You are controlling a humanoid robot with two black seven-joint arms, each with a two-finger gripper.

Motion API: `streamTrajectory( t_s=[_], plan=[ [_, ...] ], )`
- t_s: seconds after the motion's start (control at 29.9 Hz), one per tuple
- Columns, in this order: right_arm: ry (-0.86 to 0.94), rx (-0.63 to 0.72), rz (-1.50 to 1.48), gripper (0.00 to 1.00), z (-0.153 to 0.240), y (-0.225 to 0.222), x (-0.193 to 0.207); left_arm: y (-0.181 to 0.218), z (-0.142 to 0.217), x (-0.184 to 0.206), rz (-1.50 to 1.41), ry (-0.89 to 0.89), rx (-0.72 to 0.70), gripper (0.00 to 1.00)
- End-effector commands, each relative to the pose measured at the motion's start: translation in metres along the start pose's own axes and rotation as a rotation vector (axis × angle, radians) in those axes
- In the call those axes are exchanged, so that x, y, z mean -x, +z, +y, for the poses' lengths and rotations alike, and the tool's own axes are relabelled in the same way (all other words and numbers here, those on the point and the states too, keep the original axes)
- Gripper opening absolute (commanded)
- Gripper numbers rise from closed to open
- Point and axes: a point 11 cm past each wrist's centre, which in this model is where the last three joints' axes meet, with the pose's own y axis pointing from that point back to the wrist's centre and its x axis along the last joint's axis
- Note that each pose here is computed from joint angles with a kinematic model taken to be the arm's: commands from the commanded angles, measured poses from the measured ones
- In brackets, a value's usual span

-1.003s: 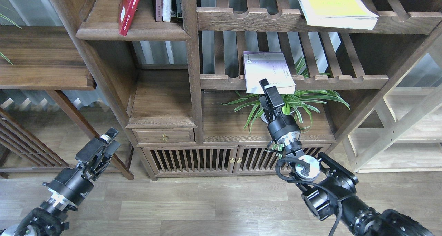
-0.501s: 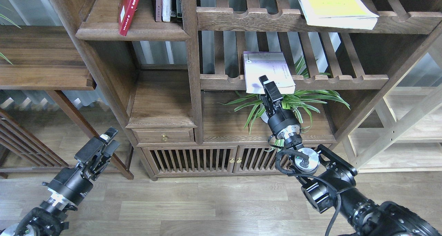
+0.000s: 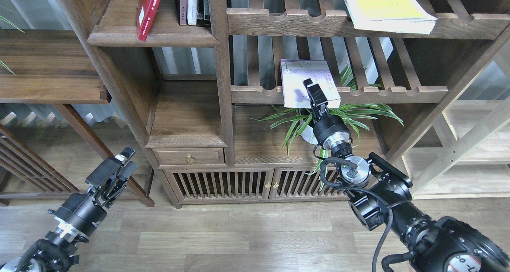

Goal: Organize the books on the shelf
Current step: 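Grip the white book and tilt it out of the shelf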

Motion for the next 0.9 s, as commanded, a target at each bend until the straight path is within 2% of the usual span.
streamTrajectory(
  t_s=[0.0,0.13,0.33,0.43,0.53,0.87],
  plan=[
    [0.016,0.002,0.003,0.93,-0.0010,0.0004,-0.0002,-0.0001,0.0001,-0.0004,0.000,0.001,0.000,0.80],
    [0.015,0.009,0.009,0.86,-0.0010,0.0022,0.0001,0.0008,0.0004,-0.0003,-0.001,0.002,0.001,0.80],
    [0.006,0.005,0.016,0.68,-0.0025,0.0018,0.0032,0.0011,0.0007,-0.0004,-0.003,0.003,0.001,0.80],
    [0.005,-0.009,0.017,0.54,-0.0026,0.0003,0.0038,0.0011,0.0007,-0.0004,-0.003,0.003,0.001,0.80],
    [-0.001,-0.012,0.016,0.45,-0.0031,0.0000,0.0053,0.0004,0.0010,-0.0009,-0.001,0.004,-0.001,0.80],
    [-0.012,-0.030,0.021,0.25,-0.0036,-0.0017,0.0082,0.0013,0.0011,-0.0007,-0.001,0.003,0.004,0.80]
  ],
)
